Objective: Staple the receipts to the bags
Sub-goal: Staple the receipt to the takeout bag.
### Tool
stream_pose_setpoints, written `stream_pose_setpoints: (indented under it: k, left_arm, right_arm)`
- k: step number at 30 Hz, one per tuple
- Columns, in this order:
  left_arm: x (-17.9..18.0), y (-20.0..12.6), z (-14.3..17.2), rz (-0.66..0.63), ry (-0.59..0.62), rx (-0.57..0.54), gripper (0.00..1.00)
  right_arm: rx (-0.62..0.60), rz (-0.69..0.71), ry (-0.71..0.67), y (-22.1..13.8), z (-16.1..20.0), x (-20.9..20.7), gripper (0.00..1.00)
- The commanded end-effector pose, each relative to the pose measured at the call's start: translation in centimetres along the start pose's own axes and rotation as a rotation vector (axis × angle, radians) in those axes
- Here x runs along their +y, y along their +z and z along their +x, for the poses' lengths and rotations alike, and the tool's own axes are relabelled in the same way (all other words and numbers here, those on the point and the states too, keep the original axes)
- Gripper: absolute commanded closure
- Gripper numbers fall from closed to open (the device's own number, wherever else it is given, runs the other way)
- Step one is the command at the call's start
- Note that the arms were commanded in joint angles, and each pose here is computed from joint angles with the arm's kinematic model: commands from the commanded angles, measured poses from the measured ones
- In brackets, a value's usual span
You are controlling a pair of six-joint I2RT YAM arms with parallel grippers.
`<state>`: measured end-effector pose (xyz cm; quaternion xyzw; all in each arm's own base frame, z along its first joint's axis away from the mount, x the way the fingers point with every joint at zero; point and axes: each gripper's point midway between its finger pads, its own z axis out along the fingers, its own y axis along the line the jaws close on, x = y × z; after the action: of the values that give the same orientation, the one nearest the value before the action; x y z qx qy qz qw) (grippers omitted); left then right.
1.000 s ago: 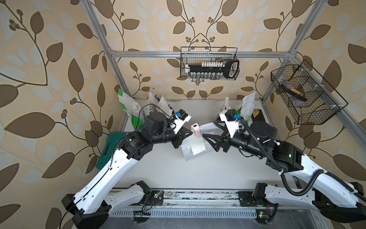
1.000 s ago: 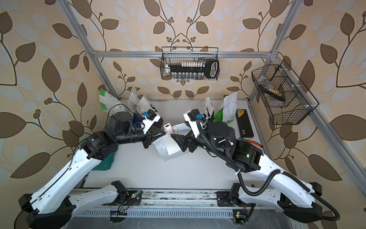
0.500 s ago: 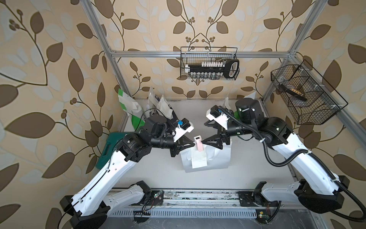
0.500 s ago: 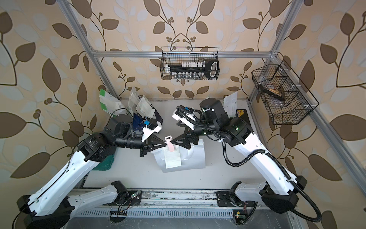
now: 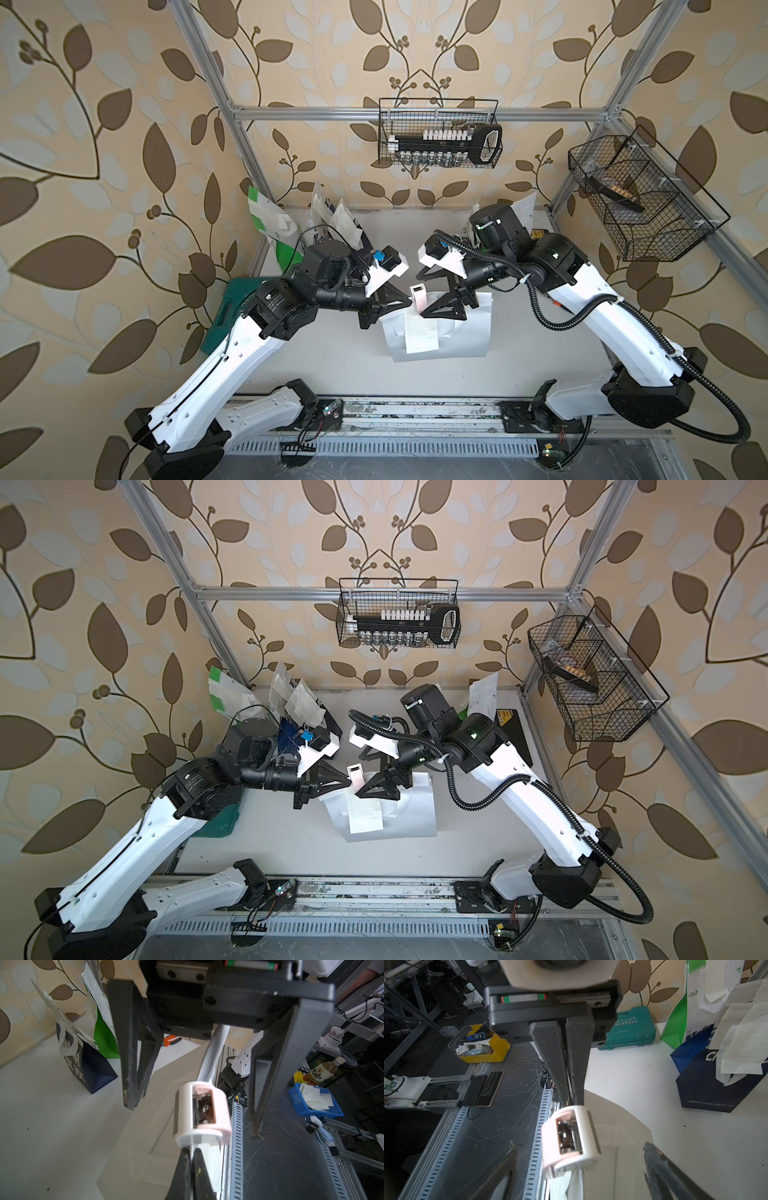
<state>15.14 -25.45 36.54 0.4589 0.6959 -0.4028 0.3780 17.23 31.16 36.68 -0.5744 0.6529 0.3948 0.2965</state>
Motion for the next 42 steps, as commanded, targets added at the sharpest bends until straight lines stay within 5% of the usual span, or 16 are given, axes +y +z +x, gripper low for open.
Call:
stream_pose_setpoints:
  k: [1,11,13,16,17,25,26,27,28,32,37,42]
  left_arm:
    - [-0.7,-1.0,-3.8,-0.003,0.065,-0.117,1.00]
    - [-1.1,-0.9,-5.2,0.025,0.050,-0.155,1.00]
    - [-1.3,-1.1,-5.4,0.034,0.054,-0.162,1.00]
    - [-2.0,-1.4,-5.8,0.061,0.060,-0.175,1.00]
    - [-2.1,-1.5,-5.8,0.063,0.061,-0.177,1.00]
    - [-2.3,-1.7,-5.8,0.065,0.058,-0.183,1.00]
    - [-2.3,-1.8,-5.7,0.060,0.055,-0.180,1.00]
    - [-2.0,-1.7,-5.6,0.048,0.050,-0.174,1.00]
    - [-1.6,-1.7,-5.6,0.023,0.040,-0.176,1.00]
    - [-0.4,-1.2,-4.9,-0.027,0.006,-0.164,1.00]
    - [2.0,-1.0,-4.7,-0.146,-0.069,-0.172,1.00]
    - [3.9,-1.3,-5.2,-0.250,-0.142,-0.219,1.00]
  right_arm:
    - [0.002,-0.041,-0.023,0.3,0.2,0.4,0.10]
    - [-0.012,-0.069,-0.010,1.2,0.3,0.1,0.25]
    - [-0.009,-0.071,-0.008,1.4,0.4,0.0,0.38]
    - [-0.019,-0.041,-0.012,1.4,0.5,-0.6,0.94]
    - [-0.030,-0.033,-0.015,1.3,0.4,-0.8,1.00]
    - [-0.154,0.042,0.028,-0.5,-1.2,-2.5,1.00]
    - [-0.164,0.042,0.043,-0.7,-1.3,-2.6,0.92]
    - [-0.164,0.072,0.060,-0.8,-1.3,-3.0,0.54]
    - [-0.178,0.104,0.077,-1.1,-1.6,-3.5,0.37]
    - [-0.270,0.224,0.069,-3.1,-3.3,-4.1,0.08]
    - [-0.410,0.363,0.107,-5.8,-6.0,-4.5,0.06]
    - [-0.535,0.586,0.161,-7.5,-6.4,-4.7,0.20]
